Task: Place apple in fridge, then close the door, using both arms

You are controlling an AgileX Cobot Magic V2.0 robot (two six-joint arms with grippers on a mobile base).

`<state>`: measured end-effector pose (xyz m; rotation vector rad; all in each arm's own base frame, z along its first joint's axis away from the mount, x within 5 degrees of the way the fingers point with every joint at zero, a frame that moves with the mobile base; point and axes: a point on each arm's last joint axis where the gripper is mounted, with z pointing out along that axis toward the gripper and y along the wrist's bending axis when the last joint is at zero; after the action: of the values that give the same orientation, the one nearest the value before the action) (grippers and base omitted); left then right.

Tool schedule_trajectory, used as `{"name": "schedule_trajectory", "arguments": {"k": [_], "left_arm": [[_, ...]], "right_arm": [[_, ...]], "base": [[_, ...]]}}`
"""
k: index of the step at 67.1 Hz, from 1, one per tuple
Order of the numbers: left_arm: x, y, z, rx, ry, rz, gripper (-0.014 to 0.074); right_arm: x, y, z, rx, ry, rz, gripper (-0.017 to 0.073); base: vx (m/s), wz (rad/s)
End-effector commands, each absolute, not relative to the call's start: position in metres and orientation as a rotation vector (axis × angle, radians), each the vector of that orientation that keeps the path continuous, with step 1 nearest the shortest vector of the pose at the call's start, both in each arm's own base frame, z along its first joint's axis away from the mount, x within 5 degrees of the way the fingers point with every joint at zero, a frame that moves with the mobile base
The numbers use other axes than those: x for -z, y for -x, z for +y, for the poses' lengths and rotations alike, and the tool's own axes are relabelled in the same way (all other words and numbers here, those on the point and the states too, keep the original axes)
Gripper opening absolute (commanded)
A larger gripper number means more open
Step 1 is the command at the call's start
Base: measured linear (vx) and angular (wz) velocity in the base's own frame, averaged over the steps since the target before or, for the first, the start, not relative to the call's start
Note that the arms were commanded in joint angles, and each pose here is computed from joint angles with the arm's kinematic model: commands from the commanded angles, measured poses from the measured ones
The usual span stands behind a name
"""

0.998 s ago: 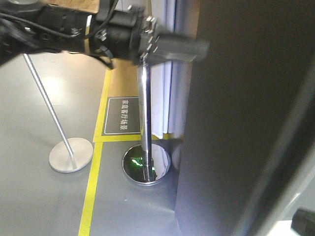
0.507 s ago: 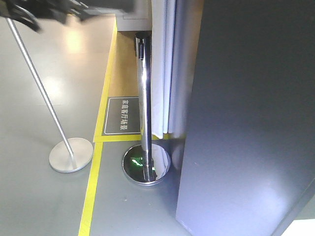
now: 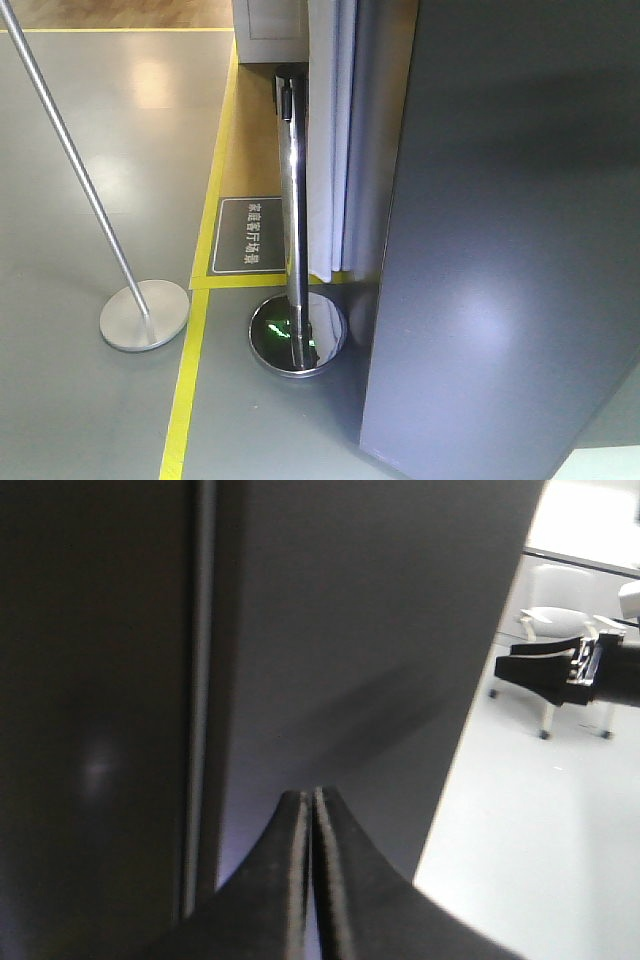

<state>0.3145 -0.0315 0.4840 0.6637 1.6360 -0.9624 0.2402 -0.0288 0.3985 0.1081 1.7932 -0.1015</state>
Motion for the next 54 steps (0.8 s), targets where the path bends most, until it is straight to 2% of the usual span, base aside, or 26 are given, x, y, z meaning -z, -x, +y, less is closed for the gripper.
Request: {"name": "schedule_trajectory", "arguments": {"k": [1,32,54], "left_arm": [[-0.497,-0.29,-0.029,0.943,-0.793,1.641,-0.0008],[-0.497,-0.291,-0.006,0.887,-0.723,1.661,-0.0008],[-0.497,-0.291,-0.006,0.887,-0.723,1.661,-0.0008]], "right_arm": [[-0.423,-0.258,-0.032,0.12,-0.088,1.651,0.0486],[-0.419,-0.36,-0.044,0.122,-0.083,1.683,0.0469],[-0.415,-0.419,-0.052,0.124,-0.088,1.693,0.0469]], "base": [[0.0,0.0],[0.0,0.0],[0.0,0.0]]}}
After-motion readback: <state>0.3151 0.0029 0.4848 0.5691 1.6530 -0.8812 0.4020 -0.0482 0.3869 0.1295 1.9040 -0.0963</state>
